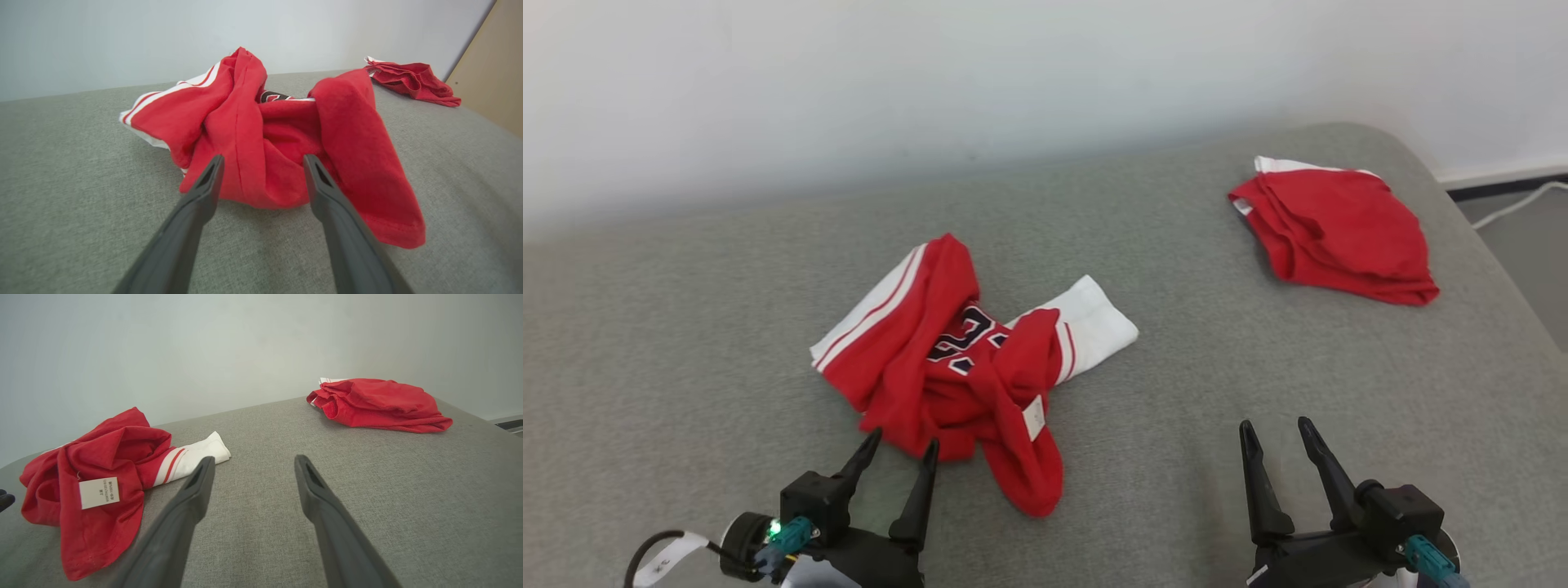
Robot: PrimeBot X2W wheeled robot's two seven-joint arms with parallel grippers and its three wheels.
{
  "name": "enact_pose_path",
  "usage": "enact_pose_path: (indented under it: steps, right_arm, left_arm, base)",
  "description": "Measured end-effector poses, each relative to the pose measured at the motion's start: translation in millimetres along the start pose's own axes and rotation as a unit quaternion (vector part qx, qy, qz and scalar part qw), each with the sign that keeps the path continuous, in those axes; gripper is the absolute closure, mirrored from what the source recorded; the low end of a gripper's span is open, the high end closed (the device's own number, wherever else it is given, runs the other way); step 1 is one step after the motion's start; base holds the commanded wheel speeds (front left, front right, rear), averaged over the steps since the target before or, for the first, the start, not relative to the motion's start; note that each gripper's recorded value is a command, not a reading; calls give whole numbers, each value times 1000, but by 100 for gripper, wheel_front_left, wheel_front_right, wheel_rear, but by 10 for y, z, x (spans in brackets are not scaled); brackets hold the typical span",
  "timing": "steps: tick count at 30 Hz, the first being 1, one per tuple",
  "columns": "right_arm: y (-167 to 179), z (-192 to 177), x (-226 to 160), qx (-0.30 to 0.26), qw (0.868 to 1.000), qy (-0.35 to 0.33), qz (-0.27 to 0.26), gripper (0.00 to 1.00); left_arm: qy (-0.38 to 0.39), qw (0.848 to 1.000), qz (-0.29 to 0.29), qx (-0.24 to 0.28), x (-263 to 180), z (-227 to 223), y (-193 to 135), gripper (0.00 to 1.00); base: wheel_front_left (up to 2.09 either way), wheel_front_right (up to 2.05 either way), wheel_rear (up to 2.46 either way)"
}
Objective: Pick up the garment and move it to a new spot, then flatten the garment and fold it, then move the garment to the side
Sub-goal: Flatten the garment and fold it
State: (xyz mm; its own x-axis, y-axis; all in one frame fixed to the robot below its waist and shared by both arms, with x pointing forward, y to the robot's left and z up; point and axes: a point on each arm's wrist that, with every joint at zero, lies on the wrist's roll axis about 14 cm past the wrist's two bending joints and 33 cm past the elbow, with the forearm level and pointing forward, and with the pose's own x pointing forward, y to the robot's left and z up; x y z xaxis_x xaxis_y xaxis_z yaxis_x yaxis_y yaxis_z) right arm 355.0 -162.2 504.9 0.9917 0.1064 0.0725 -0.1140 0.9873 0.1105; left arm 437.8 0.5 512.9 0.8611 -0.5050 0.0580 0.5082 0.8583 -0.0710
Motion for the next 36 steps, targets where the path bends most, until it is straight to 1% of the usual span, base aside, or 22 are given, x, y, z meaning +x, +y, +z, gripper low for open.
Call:
enact_pose_path:
  steps: [8,9,10,11,15,19,21,25,30,33,34,36]
  right_arm:
    - [-204,-21,-80,-1,999,6,-34,0]
    - [-217,-26,-86,-1,999,7,-37,0]
    - [-226,-32,-90,-1,999,8,-38,0]
    - [-228,-33,-90,-1,999,8,-39,0]
    - [-199,-11,-79,-1,999,4,-34,0]
    - [-182,5,-72,-2,1000,1,-31,0]
    - [-167,-20,-93,0,1000,4,-29,0]
    - [-59,-25,-95,5,1000,2,-13,0]
    - [72,-4,-79,9,1000,-3,6,0]
    - [133,32,-48,10,1000,-9,17,0]
    - [133,32,-48,10,1000,-9,17,0]
    - [167,34,-43,10,1000,-9,22,0]
  left_arm:
    - [52,999,-9,4,181,-344,-66,0]
    - [57,998,-9,4,196,-375,-69,45]
    - [58,998,-7,2,211,-384,-65,95]
    - [60,998,-6,2,218,-393,-59,100]
    - [63,998,3,0,202,-386,-11,100]
    - [32,999,14,-9,194,-176,37,100]
    - [16,1000,20,-5,144,-72,84,100]
    - [-46,997,46,37,-16,381,364,100]
    - [-80,989,80,94,-291,880,746,100]
    - [-96,983,92,126,-459,1193,874,100]
    - [-96,983,92,126,-459,1193,874,100]
    - [-106,979,98,142,-559,1381,913,100]
  base:
    - [0,0,0]
    - [0,0,0]
    - [0,0,0]
    - [0,0,0]
    - [0,0,0]
    - [0,0,0]
    - [0,0,0]
    - [0,0,0]
    - [0,0,0]
    - [0,0,0]
    - [0,0,0]
    - [0,0,0]
